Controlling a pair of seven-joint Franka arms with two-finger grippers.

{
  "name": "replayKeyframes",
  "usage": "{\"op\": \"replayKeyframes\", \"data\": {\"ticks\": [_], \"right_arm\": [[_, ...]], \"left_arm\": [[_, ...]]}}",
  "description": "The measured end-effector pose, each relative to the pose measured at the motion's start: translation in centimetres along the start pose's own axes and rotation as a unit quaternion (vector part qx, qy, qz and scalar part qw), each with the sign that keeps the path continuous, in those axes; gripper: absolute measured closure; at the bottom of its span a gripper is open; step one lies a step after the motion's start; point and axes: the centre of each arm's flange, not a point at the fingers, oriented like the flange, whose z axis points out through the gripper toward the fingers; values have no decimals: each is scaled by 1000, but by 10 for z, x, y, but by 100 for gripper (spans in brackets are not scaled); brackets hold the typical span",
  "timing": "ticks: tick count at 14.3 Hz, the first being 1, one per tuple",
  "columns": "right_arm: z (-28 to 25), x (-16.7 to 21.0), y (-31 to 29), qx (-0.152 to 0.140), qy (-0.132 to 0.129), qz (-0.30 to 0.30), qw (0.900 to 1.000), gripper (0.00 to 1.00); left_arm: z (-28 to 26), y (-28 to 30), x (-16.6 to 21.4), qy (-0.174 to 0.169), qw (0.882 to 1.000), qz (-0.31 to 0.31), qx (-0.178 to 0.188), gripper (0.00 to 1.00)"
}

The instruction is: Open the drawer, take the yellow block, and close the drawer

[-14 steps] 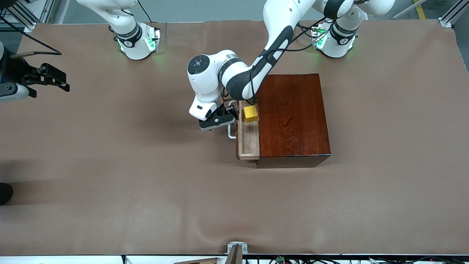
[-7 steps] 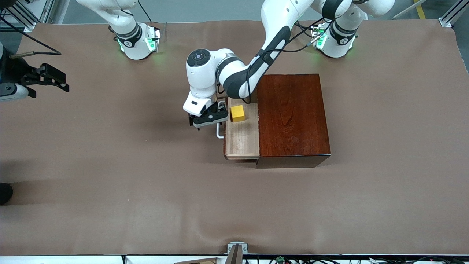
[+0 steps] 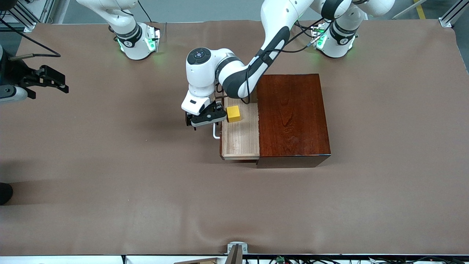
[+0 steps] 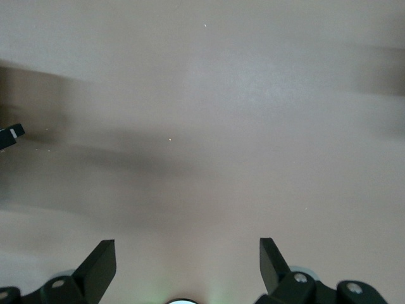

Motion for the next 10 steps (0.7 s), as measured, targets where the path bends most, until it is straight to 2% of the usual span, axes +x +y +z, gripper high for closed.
{"op": "replayKeyframes", "data": {"ticks": [4, 8, 10], "right_arm": [[13, 7, 14, 4, -9, 10, 1000, 0], [17, 11, 11, 5, -12, 8, 1000, 0], [17, 11, 7, 5, -12, 32, 999, 0]], "left_arm": [[-35, 3, 27, 13, 1000, 4, -23, 0], [-97, -10, 67, 25, 1000, -18, -5, 0], [-144, -28, 101, 27, 999, -21, 10, 0]]}}
